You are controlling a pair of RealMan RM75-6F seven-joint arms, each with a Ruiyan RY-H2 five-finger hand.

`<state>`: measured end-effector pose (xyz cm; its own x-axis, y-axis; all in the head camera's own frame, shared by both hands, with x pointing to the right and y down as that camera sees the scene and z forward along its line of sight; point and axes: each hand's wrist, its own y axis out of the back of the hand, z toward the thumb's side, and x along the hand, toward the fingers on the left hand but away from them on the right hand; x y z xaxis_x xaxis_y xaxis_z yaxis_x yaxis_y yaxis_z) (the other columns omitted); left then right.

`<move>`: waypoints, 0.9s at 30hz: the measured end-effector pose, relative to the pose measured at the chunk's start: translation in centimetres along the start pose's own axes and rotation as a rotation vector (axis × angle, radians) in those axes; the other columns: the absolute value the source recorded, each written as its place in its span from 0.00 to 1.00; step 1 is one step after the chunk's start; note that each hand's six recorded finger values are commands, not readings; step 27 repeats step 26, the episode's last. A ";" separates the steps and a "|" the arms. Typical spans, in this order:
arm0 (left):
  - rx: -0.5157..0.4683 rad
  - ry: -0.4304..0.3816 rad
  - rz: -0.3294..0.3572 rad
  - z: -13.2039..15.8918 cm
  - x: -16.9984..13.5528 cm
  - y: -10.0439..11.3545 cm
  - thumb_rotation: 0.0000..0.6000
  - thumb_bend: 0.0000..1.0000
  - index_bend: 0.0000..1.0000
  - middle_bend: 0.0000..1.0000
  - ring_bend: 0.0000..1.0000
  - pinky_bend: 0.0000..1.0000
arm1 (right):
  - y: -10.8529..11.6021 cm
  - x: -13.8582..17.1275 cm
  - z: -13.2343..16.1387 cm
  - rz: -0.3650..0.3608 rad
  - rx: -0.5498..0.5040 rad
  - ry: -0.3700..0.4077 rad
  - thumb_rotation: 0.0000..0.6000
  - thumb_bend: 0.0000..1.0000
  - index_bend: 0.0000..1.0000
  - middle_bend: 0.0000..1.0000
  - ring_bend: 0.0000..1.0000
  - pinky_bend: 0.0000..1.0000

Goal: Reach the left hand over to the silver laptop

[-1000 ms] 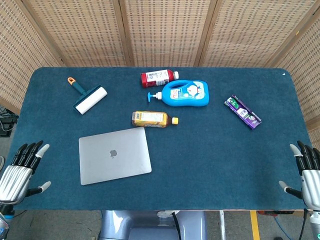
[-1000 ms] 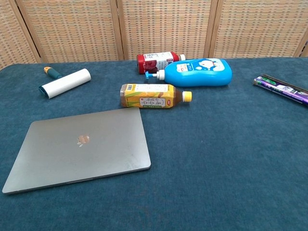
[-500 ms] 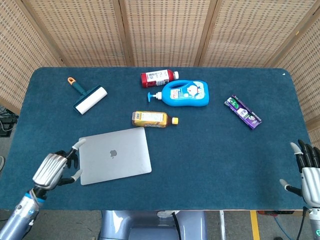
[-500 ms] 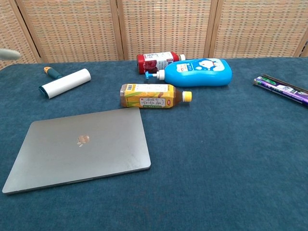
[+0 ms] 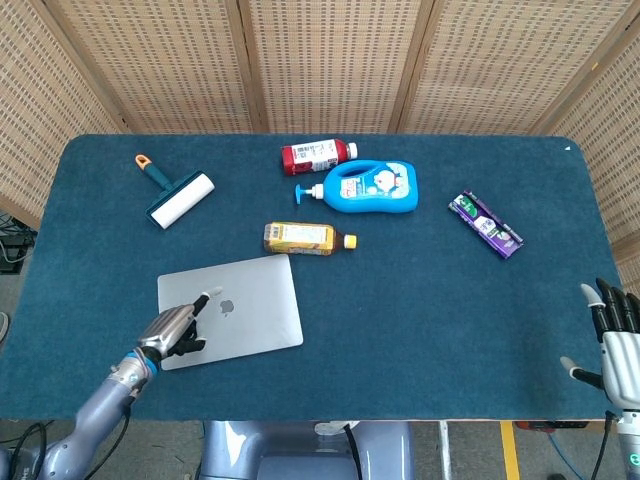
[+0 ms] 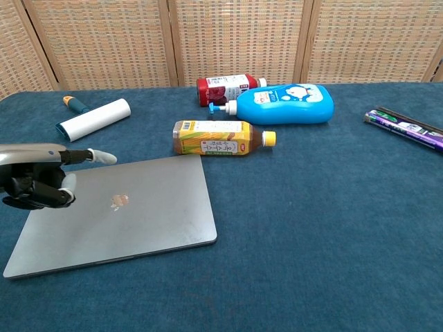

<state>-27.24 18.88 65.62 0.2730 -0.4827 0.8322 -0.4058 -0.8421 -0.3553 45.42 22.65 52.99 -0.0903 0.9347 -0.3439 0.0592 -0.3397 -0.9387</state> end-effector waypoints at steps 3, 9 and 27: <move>-0.009 0.035 -0.045 0.9 0.5 -0.9 1.00 1.00 0.00 0.99 1.00 1.00 | 0.0 0.0 0.0 0.002 0.000 0.000 1.00 0.00 0.00 0.00 0.00 0.00; -0.033 0.102 -0.117 1.5 1.6 -2.6 1.00 1.00 0.00 0.99 1.00 1.00 | 0.1 0.0 -0.1 -0.001 -0.003 -0.002 1.00 0.00 0.00 0.00 0.00 0.00; -0.035 0.153 -0.125 0.6 2.5 -2.8 1.00 1.00 0.00 0.99 1.00 1.00 | 0.1 0.1 -0.1 0.000 -0.004 -0.002 1.00 0.00 0.00 0.00 0.00 0.00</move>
